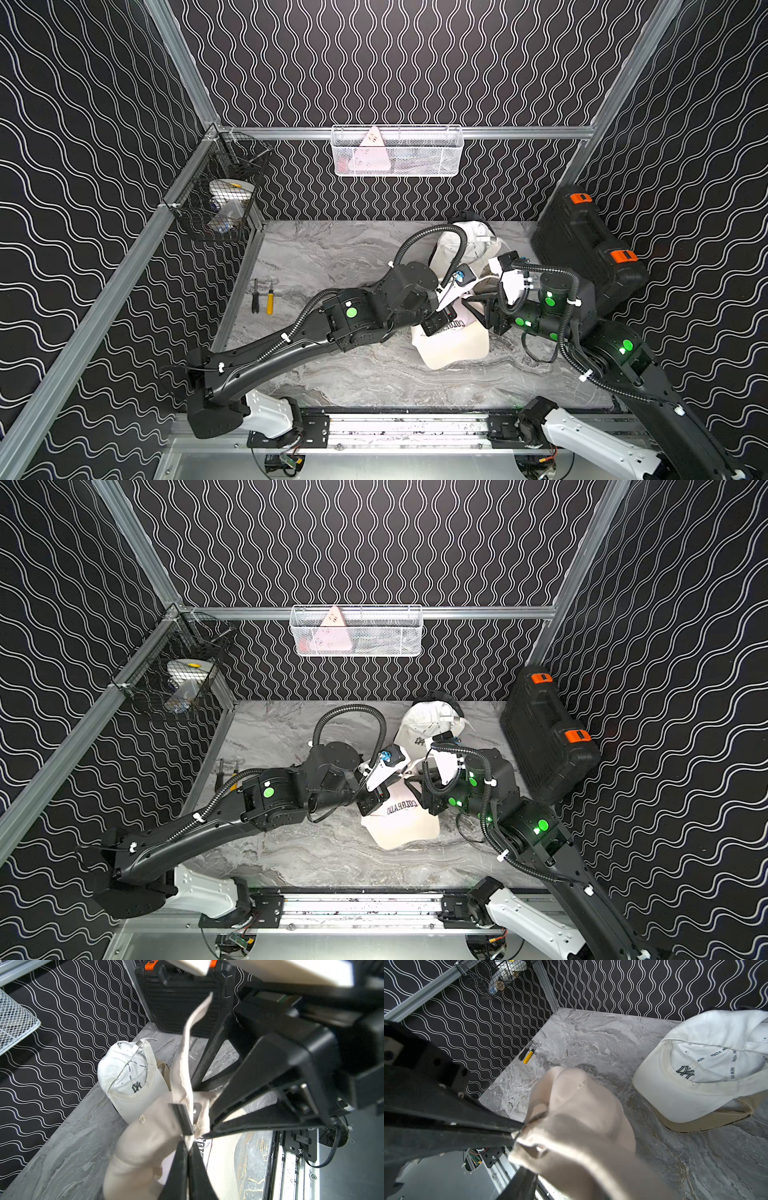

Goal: Open the adjustable buckle of the baseball cap
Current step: Pull the adjustable strap on the baseball cap.

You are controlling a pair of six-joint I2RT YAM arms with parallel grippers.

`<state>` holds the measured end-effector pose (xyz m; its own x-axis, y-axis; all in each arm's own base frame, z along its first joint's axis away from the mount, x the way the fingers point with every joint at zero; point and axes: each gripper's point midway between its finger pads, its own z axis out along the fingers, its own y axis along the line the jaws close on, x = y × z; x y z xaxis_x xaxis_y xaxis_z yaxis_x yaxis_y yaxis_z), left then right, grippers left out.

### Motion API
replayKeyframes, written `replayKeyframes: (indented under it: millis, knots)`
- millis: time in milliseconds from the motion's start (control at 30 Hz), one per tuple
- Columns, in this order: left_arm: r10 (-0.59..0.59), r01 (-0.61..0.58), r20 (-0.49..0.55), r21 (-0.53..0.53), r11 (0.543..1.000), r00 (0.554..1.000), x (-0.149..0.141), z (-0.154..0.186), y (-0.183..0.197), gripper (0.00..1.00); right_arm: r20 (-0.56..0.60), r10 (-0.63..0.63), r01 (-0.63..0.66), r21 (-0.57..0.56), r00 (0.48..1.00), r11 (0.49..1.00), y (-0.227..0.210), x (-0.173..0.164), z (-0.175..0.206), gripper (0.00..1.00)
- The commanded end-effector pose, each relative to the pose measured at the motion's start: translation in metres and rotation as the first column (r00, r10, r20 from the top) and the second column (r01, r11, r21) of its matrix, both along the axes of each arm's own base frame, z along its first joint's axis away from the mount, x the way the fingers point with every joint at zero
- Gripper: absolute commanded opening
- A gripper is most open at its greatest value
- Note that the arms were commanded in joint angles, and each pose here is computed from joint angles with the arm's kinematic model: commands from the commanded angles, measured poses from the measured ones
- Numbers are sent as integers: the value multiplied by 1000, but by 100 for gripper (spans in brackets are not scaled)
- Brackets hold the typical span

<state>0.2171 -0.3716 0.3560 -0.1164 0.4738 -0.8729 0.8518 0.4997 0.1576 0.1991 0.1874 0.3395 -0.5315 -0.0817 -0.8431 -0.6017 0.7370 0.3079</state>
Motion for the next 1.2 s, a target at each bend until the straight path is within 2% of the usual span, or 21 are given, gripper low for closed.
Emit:
replayKeyframes:
  millis: [0,133,200,533,767,1067,1100,1167]
  knots:
    - [-24,24,-38,-9,1000,999,-5,1,-5,0,42,35,-35,19,999,999,5,-2,11,47]
    - [-26,26,-47,1,1000,999,-5,0,-6,0,54,45,-46,23,998,999,6,-3,15,45]
    - [-26,27,-51,5,1000,998,-6,-1,-6,0,55,54,-55,23,997,998,7,-4,16,41]
    - [-31,33,-74,27,999,997,-6,-10,-9,0,46,107,-110,79,993,991,17,-11,15,10]
    - [-25,28,-76,36,999,997,-5,-12,-9,0,16,87,-88,91,996,992,18,-7,11,5]
    - [-21,24,-80,41,999,997,-6,-17,-5,0,30,-15,10,144,999,990,9,4,22,1]
    - [-21,24,-81,40,999,996,-7,-17,-5,0,9,-25,23,129,1000,991,9,6,10,0]
    - [-21,24,-84,41,999,996,-7,-19,-4,0,9,-44,42,134,999,990,7,8,10,0]
